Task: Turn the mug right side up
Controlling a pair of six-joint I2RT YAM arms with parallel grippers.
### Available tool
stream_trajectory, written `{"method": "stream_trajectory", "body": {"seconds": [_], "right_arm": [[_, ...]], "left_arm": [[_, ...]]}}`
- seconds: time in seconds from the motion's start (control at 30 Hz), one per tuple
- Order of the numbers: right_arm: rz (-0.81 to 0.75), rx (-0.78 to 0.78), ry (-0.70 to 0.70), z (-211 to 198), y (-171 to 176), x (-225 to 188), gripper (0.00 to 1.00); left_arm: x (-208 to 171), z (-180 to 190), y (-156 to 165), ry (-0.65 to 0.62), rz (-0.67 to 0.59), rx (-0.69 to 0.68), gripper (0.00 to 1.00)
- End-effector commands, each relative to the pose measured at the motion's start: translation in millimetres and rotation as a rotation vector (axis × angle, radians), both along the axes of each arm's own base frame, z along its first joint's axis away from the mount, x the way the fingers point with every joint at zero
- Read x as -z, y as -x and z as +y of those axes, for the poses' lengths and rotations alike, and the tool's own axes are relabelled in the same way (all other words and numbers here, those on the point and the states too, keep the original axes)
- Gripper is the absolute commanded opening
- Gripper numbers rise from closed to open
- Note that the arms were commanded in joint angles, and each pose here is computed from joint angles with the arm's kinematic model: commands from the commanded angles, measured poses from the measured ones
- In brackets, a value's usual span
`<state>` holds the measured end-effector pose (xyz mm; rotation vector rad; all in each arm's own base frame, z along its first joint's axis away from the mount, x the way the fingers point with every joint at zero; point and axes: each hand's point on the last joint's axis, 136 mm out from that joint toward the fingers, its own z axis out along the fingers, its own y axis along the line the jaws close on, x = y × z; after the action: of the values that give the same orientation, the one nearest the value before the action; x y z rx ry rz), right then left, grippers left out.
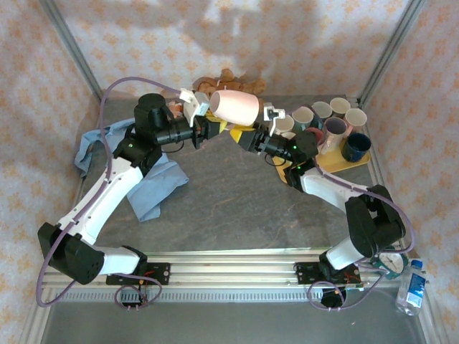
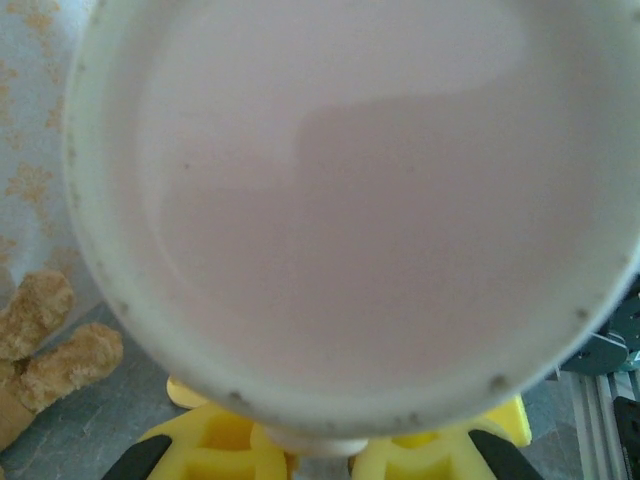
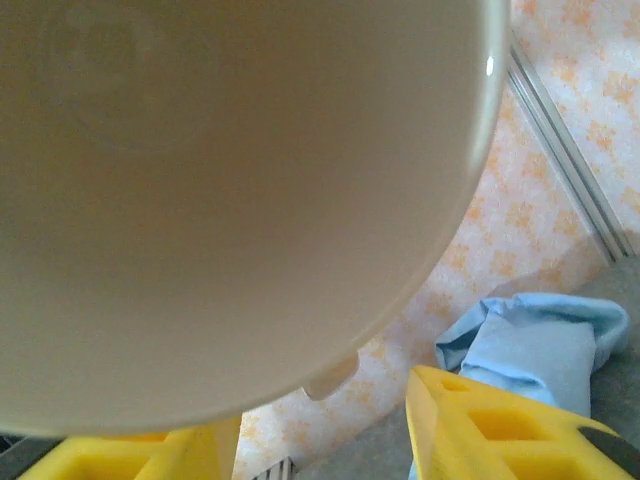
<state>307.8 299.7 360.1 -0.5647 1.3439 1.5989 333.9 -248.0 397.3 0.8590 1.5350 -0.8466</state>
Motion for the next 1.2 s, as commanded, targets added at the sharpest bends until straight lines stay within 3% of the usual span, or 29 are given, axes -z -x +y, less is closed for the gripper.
{"method": "stream_trajectory", "body": {"seconds": [0.0, 1.0, 1.17], "right_arm": [[-0.1, 0.003, -0.081, -3.9, 7.7, -28.3, 0.46], [-0.103, 0.072, -0.249, -10.2, 4.3, -70.4, 0.44], [-0.11, 0.09, -0.268, -14.6, 5.1, -77.2, 0.39]], "left_arm": [[-51.4, -0.1, 15.0, 0.071, -0.126, 0.026, 0.0], [-57.6, -1.8, 8.7, 0.242, -0.094, -0.055, 0.0], [-58.0, -0.9, 7.7, 0.284, -0.083, -0.059, 0.0]]}}
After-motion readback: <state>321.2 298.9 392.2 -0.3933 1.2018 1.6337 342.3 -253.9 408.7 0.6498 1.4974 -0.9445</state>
